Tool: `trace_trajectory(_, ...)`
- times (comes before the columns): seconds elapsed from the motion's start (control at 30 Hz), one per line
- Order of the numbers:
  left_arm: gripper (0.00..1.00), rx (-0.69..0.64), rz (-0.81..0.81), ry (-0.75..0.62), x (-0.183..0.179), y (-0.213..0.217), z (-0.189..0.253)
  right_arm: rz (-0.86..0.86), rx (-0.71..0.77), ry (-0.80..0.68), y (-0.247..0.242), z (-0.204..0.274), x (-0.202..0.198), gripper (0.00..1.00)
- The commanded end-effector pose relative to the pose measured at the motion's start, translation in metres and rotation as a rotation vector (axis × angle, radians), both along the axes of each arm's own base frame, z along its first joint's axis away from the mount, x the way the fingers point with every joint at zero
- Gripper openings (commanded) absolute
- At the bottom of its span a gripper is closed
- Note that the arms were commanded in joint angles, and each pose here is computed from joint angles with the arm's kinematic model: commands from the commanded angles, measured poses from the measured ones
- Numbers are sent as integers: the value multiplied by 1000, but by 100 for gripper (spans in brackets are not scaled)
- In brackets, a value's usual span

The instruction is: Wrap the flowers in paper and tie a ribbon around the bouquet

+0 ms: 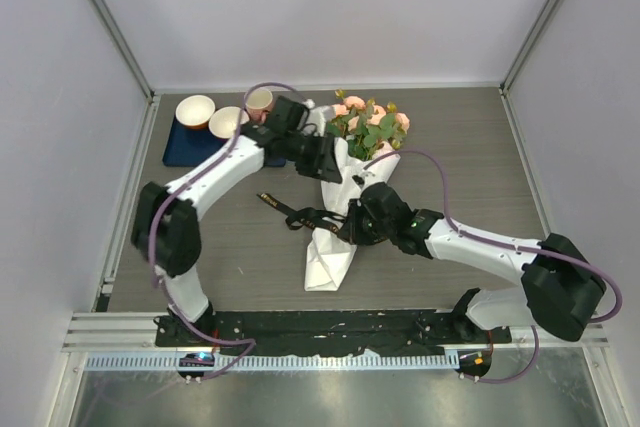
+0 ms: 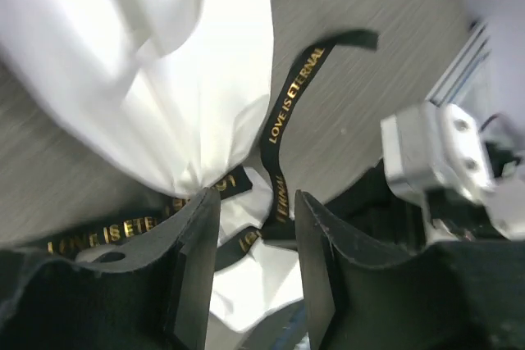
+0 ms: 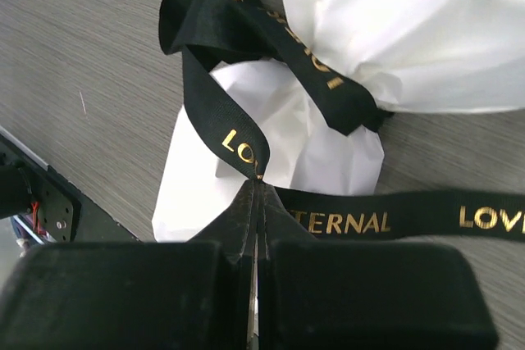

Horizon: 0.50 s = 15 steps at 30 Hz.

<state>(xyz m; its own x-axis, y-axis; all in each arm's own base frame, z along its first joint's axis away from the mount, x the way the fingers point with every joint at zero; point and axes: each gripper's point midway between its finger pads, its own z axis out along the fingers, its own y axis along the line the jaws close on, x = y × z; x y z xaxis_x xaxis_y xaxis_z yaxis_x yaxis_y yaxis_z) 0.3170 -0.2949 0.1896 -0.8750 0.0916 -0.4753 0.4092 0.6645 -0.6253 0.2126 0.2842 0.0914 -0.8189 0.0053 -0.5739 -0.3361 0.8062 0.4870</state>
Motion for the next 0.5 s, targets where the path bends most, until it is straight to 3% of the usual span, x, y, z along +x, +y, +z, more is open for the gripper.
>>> trace_trajectory(0.0,45,138,-337,-42,-24,-23,-46,-67,91,-36,1,17,6,0)
trace_trajectory(0.07,33,178,-406,-45,-30,-23,-63,-83,101,-46,-4,18,5,0)
trace_trajectory(0.13,31,228,-427,-86,-29,-21,-71,-89,111,-53,-7,20,5,0)
trace_trajectory(0.33,36,261,-416,-204,-21,-20,-71,-76,130,-44,-9,17,-2,0)
trace_trajectory(0.47,43,322,-470,-180,-28,-11,-85,-75,156,-70,-7,25,2,0)
